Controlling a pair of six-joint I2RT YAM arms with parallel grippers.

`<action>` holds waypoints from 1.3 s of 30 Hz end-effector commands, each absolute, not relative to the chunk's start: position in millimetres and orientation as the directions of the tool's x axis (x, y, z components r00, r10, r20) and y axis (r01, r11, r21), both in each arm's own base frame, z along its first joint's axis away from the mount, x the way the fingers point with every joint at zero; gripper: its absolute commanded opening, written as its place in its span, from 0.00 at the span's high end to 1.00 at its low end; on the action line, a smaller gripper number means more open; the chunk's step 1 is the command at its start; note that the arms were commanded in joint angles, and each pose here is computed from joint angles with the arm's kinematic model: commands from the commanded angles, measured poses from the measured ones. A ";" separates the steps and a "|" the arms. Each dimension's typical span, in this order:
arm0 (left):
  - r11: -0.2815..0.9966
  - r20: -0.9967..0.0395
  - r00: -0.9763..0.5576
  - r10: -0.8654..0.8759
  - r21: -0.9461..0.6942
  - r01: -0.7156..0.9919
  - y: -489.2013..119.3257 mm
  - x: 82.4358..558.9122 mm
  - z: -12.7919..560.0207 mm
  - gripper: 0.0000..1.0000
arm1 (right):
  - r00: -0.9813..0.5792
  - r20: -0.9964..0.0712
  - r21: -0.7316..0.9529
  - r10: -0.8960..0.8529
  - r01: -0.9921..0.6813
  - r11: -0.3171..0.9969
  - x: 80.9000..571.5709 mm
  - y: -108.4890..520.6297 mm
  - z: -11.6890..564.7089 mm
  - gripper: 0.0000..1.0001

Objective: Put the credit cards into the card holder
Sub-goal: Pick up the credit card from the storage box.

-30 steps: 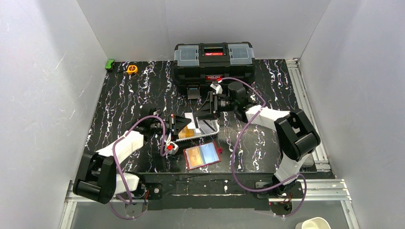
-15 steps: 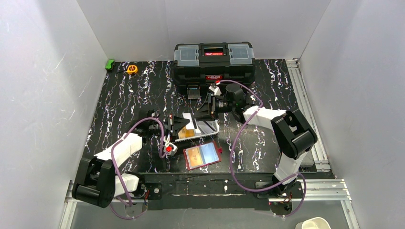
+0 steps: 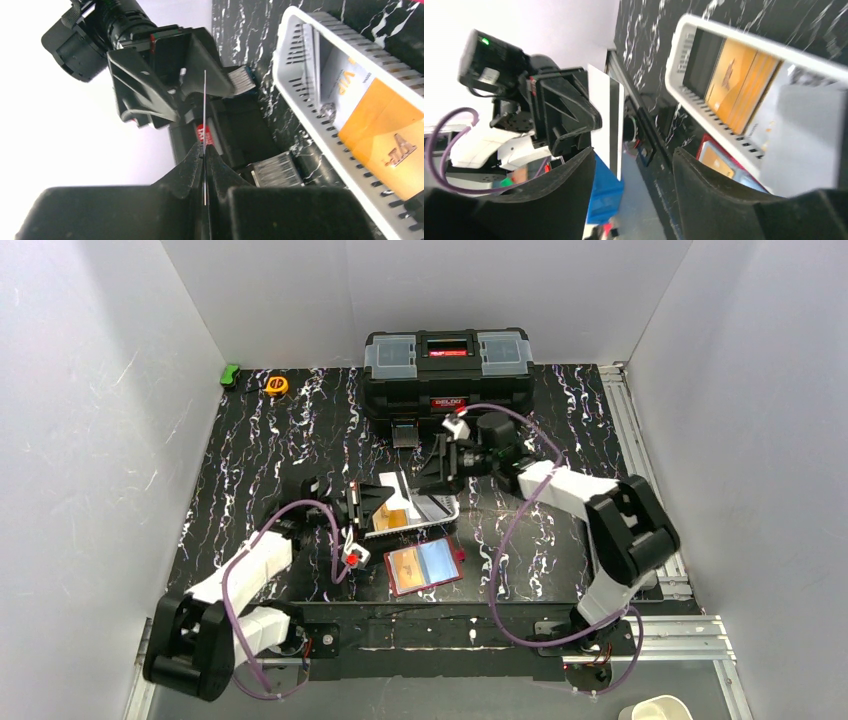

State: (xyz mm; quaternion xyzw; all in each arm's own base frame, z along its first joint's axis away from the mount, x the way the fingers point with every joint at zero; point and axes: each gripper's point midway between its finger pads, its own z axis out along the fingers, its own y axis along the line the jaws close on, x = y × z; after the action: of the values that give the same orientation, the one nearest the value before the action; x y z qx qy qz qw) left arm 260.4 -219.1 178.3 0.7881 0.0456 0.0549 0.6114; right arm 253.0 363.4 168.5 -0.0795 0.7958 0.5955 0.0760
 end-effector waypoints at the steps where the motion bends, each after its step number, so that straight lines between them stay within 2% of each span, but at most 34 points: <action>1: -0.238 0.144 0.982 0.122 0.965 -0.112 -214.9 238.1 201.9 1.00 | -0.850 -0.518 0.830 0.090 -0.475 0.293 285.9 320.6 238.7 0.29; 3: -0.214 0.036 0.990 0.139 0.977 -0.006 -213.9 227.8 208.3 1.00 | -0.751 -0.652 0.724 0.100 -0.579 0.375 295.3 305.6 256.7 0.14; 4: -0.193 -0.015 0.989 0.148 0.980 0.043 -214.5 224.0 214.1 0.99 | -0.701 -0.705 0.670 0.108 -0.610 0.423 299.8 298.4 266.8 0.03; 7: -0.086 -0.277 0.943 0.187 0.951 0.297 -218.1 215.4 248.5 0.97 | -0.572 -0.797 0.574 0.195 -0.616 0.540 315.6 276.4 296.4 0.02; 9: 0.007 -0.496 0.844 0.202 0.863 0.506 -220.8 214.1 277.9 0.96 | -0.547 -0.806 0.570 0.226 -0.617 0.543 322.6 268.2 306.1 0.02; 10: 0.060 -0.615 0.763 0.201 0.785 0.617 -222.1 215.2 294.7 0.98 | -0.558 -0.797 0.586 0.232 -0.618 0.525 324.7 266.0 310.0 0.02; 12: 0.155 -0.842 0.504 0.190 0.533 0.832 -224.3 219.1 317.1 1.00 | -0.582 -0.780 0.609 0.228 -0.626 0.487 326.4 264.7 315.6 0.02; 14: 0.152 -0.945 0.285 0.162 0.309 0.939 -229.3 210.9 330.0 1.00 | -0.567 -0.793 0.597 0.223 -0.650 0.470 327.6 266.8 319.7 0.02; 16: 0.110 -0.979 0.174 0.102 0.185 0.976 -235.1 196.7 344.1 1.00 | -0.540 -0.821 0.538 0.186 -0.622 0.568 326.9 260.6 316.2 0.02; 17: 0.105 -0.995 0.078 0.065 0.085 0.991 -237.7 190.5 348.9 1.00 | -0.448 -0.881 0.430 0.152 -0.625 0.651 326.3 254.7 319.7 0.02; 18: 0.086 -0.997 0.072 0.034 0.074 0.994 -240.0 187.8 356.2 1.00 | -0.357 -0.924 0.344 0.137 -0.622 0.703 322.0 249.9 325.9 0.02; 19: 0.075 -1.000 0.026 0.005 0.026 0.997 -242.0 185.0 363.2 1.00 | -0.275 -0.949 0.299 0.153 -0.637 0.710 312.6 246.0 339.8 0.02; 21: 0.059 -0.994 -0.111 -0.024 -0.112 0.992 -244.7 180.2 372.3 1.00 | -0.208 -0.952 0.307 0.226 -0.693 0.653 285.1 240.8 363.7 0.02; 23: 0.041 -0.985 -0.170 -0.033 -0.171 0.984 -246.8 177.8 376.6 1.00 | -0.224 -0.942 0.334 0.250 -0.705 0.626 271.8 237.3 363.9 0.02; 26: 0.045 -0.972 -0.232 -0.043 -0.234 0.971 -248.8 178.6 375.2 1.00 | -0.312 -0.930 0.366 0.192 -0.791 0.490 245.5 254.1 363.0 0.02; 29: 0.038 -0.966 -0.254 -0.053 -0.256 0.966 -251.1 178.6 375.6 1.00 | -0.439 -0.885 0.464 0.153 -0.818 0.339 218.3 270.5 358.8 0.18; 31: 0.042 -0.964 -0.260 -0.063 -0.263 0.964 -252.4 180.3 377.1 1.00 | -0.469 -0.863 0.504 0.188 -0.823 0.261 205.5 280.3 357.5 0.29; 32: 0.035 -0.964 -0.258 -0.066 -0.261 0.965 -253.0 180.0 378.3 1.00 | -0.463 -0.861 0.504 0.209 -0.831 0.235 199.5 284.0 358.9 0.29; 34: 0.021 -0.964 -0.255 -0.072 -0.257 0.966 -254.1 176.2 381.4 1.00 | -0.402 -0.886 0.448 0.232 -0.871 0.201 187.0 290.9 367.4 0.22; 36: 0.008 -0.961 -0.267 -0.071 -0.269 0.963 -254.5 173.5 380.1 1.00 | -0.349 -0.905 0.381 0.244 -0.919 0.100 169.4 295.7 384.3 0.19; 39: -0.017 -0.956 -0.285 -0.067 -0.284 0.959 -256.2 173.0 380.0 1.00 | -0.342 -0.907 0.345 0.247 -0.938 -0.033 152.4 300.2 396.6 0.23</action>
State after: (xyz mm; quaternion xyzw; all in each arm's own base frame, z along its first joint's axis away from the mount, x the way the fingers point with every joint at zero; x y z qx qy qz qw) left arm 180.4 -254.7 375.3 0.3961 0.5619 -0.5715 0.4480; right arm 174.5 299.9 360.6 -0.2893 0.5957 0.5984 0.4510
